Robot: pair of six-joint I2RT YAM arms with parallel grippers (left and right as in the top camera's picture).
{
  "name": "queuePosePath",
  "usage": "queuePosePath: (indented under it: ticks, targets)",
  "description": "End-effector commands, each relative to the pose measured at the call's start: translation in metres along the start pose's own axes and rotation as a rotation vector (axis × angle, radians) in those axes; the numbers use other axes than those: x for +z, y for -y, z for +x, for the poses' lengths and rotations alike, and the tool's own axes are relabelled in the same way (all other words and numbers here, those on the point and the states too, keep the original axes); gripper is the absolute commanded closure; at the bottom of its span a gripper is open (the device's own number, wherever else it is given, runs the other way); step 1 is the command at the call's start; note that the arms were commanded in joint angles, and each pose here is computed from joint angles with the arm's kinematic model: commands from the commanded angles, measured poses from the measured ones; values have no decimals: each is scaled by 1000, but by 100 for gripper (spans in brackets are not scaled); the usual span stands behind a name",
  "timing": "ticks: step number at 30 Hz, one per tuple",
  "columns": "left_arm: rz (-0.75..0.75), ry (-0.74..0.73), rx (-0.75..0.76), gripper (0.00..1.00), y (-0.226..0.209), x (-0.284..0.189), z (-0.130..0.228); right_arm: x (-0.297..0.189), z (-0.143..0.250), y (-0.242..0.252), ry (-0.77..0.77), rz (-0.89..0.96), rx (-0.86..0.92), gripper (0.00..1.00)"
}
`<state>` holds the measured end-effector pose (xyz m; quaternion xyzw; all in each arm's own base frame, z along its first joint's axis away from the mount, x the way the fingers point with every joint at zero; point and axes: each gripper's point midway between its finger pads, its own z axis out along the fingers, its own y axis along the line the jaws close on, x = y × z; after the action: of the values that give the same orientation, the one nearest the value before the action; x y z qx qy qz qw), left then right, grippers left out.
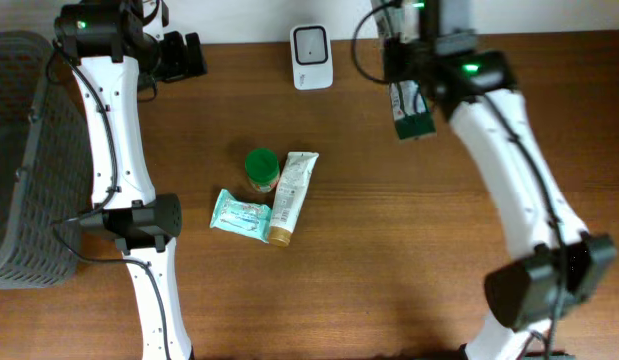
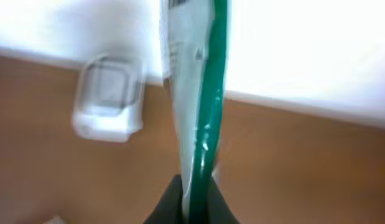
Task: Scan the item barcode
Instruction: 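Lift the glove pack with the right gripper and hold it over the scanner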
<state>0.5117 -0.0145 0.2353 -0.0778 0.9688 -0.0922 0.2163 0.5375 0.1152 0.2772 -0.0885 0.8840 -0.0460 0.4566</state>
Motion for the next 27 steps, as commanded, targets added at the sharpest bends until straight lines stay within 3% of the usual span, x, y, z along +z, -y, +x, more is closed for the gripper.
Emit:
queuePosePath:
  ticks: [1, 4, 8, 17, 27]
  targets:
    - [-5, 23, 9, 1, -1, -7, -3, 32, -7, 12, 5, 501, -380, 96]
    - [-5, 23, 9, 1, -1, -7, -3, 63, -15, -10, 33, 668, -609, 96]
    - [-5, 23, 9, 1, -1, -7, -3, 118, 23, -31, -57, 682, -859, 96]
    - [-5, 23, 9, 1, -1, -7, -3, 131, 68, -85, -147, 599, -1021, 96]
    - [-5, 23, 10, 1, -1, -7, -3, 123, 74, -51, -250, 744, -994, 96]
